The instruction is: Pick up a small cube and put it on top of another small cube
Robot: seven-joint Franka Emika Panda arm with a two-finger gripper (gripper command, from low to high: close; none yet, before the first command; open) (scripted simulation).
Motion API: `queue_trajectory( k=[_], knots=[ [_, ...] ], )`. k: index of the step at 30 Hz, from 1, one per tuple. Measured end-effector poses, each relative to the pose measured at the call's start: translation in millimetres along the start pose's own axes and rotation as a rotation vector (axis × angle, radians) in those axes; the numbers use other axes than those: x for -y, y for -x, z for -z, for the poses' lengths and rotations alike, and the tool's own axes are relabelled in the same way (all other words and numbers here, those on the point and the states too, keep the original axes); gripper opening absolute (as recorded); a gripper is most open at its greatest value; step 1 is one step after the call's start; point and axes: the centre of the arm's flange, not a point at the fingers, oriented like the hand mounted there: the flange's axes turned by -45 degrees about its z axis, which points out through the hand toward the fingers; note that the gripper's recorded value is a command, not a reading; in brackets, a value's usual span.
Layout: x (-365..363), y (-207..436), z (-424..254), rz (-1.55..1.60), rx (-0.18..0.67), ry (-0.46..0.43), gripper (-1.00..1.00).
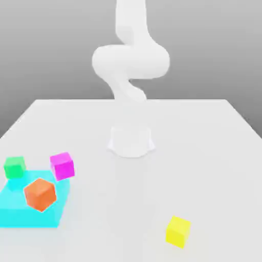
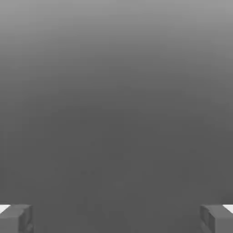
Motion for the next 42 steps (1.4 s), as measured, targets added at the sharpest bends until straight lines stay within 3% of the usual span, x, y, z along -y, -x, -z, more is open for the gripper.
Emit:
queue_trajectory(
  k=[10, 20, 24, 29, 30, 37, 42],
  knots=[
    [39, 66, -203, -0.211, 0.318, -0.027, 0.0],
    [76, 209, -348, -0.367, 0.594, 0.116, 0.0],
    [74, 274, -386, -0.424, 0.675, 0.217, 0.0],
    [70, 320, -429, -0.433, 0.69, 0.242, 0.0],
    [69, 327, -437, -0.434, 0.69, 0.242, -1.0],
    [69, 329, -438, -0.434, 0.689, 0.242, -1.0],
    [73, 296, -401, -0.434, 0.688, 0.242, -1.0]
  ],
)
